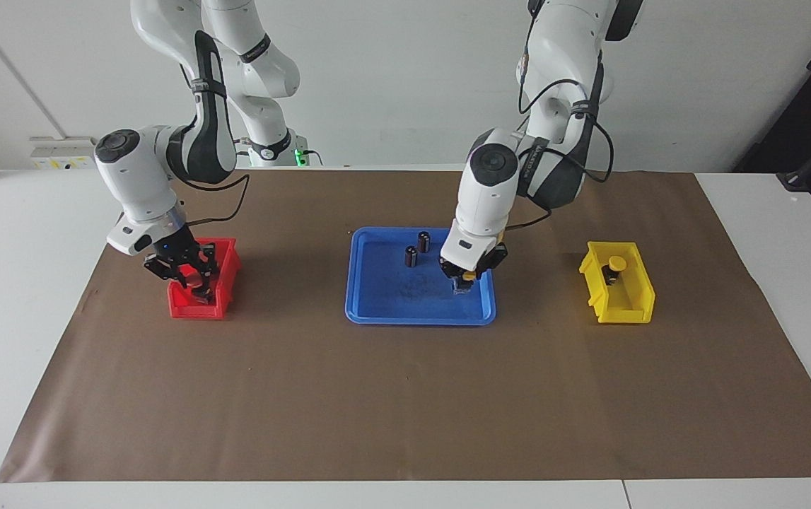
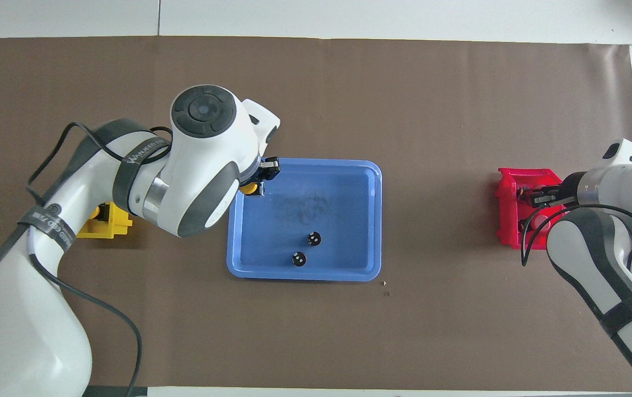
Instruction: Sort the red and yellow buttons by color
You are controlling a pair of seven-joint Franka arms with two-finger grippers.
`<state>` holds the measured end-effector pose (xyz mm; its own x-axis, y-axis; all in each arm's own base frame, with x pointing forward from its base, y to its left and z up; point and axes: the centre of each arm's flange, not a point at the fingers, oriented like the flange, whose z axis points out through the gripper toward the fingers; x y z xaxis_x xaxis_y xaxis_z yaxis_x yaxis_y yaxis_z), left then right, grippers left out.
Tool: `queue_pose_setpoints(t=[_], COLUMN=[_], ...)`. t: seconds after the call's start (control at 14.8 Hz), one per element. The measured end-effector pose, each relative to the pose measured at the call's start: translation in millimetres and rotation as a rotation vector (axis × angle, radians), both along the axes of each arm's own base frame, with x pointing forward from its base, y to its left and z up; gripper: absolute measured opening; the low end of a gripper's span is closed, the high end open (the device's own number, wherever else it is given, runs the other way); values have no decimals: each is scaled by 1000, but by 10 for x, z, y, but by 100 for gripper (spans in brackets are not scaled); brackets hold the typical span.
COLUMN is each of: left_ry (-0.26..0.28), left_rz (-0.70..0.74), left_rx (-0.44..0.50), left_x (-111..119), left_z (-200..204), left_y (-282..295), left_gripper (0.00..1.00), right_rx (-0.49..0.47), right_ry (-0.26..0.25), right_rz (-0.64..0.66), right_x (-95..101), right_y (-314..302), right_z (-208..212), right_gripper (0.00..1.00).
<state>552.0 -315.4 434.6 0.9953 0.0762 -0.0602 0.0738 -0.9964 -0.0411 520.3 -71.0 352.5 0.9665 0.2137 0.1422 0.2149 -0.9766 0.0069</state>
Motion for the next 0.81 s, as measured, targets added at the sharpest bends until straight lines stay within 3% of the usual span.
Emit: queue_pose_setpoints(t=[0.07,0.2,0.41,0.54,0.81], left_ry=[-1,-12,-17,-11,-47], left_rz=[-14,-34,-22,-11,-23], left_rx=[-3,-13,-21,-18,-4], left_x=[130,351,552,580,503], left_z=[198,488,605,501,122], left_y=[363,1183,2258,2622,2759], left_gripper=[41,41,41,41,41], right_rx=[1,11,29,39,50], right_ry=[4,49,108,132,193], right_rz=[0,0,-2,-41,-137], right_x=[1,33,162,142,-115], right_y=[-1,-22,-45,-26,44], right_z=[6,119,678,1157,2046], right_gripper=[52,72,99,100,100])
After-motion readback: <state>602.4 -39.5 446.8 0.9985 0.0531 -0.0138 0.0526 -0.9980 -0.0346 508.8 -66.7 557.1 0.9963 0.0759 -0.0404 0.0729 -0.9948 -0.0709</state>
